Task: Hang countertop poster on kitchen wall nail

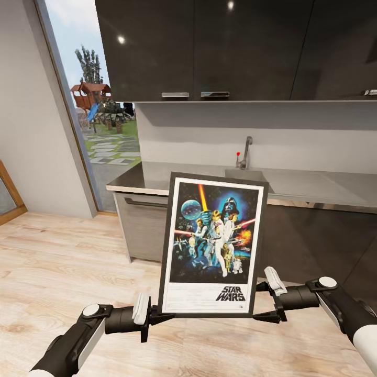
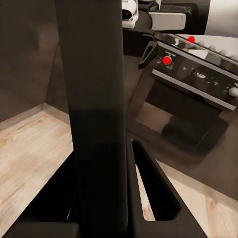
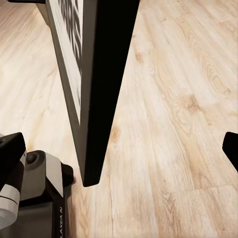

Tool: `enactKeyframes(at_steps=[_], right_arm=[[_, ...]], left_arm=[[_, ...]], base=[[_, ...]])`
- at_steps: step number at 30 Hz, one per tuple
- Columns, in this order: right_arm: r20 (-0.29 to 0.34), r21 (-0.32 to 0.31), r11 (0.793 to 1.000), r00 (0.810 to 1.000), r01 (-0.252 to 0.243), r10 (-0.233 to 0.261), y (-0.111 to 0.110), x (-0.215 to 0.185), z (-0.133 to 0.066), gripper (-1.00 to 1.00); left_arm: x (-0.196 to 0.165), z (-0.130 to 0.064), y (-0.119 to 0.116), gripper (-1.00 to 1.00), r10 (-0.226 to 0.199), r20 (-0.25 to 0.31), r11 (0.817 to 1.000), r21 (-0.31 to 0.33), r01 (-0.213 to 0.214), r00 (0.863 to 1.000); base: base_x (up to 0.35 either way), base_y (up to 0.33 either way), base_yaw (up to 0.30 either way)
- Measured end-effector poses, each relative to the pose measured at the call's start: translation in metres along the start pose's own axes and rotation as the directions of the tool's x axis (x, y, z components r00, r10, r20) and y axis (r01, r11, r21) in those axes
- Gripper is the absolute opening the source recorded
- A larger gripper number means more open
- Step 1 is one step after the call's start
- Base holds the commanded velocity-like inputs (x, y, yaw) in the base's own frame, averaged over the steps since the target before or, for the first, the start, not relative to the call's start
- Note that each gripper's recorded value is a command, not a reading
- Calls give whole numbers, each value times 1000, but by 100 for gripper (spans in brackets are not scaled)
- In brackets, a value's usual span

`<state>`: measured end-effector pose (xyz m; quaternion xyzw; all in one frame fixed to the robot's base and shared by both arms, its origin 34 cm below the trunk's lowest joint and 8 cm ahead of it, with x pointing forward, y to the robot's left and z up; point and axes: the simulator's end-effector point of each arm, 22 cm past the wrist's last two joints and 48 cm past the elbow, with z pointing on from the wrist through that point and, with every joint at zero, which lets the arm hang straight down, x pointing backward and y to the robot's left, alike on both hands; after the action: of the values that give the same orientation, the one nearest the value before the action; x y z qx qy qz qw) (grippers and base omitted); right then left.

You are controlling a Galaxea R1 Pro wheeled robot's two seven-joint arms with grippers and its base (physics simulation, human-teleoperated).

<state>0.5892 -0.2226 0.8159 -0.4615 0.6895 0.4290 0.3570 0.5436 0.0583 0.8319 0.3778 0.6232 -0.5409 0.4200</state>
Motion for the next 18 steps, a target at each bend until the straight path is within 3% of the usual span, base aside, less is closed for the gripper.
enactKeyframes(at_steps=[18], right_arm=[[-2,2,1000,1000,-31,31,0,9,-1,100]], left_arm=[[0,1,0,-100,0,0,1000,2,0,1000]], base=[[0,0,0]])
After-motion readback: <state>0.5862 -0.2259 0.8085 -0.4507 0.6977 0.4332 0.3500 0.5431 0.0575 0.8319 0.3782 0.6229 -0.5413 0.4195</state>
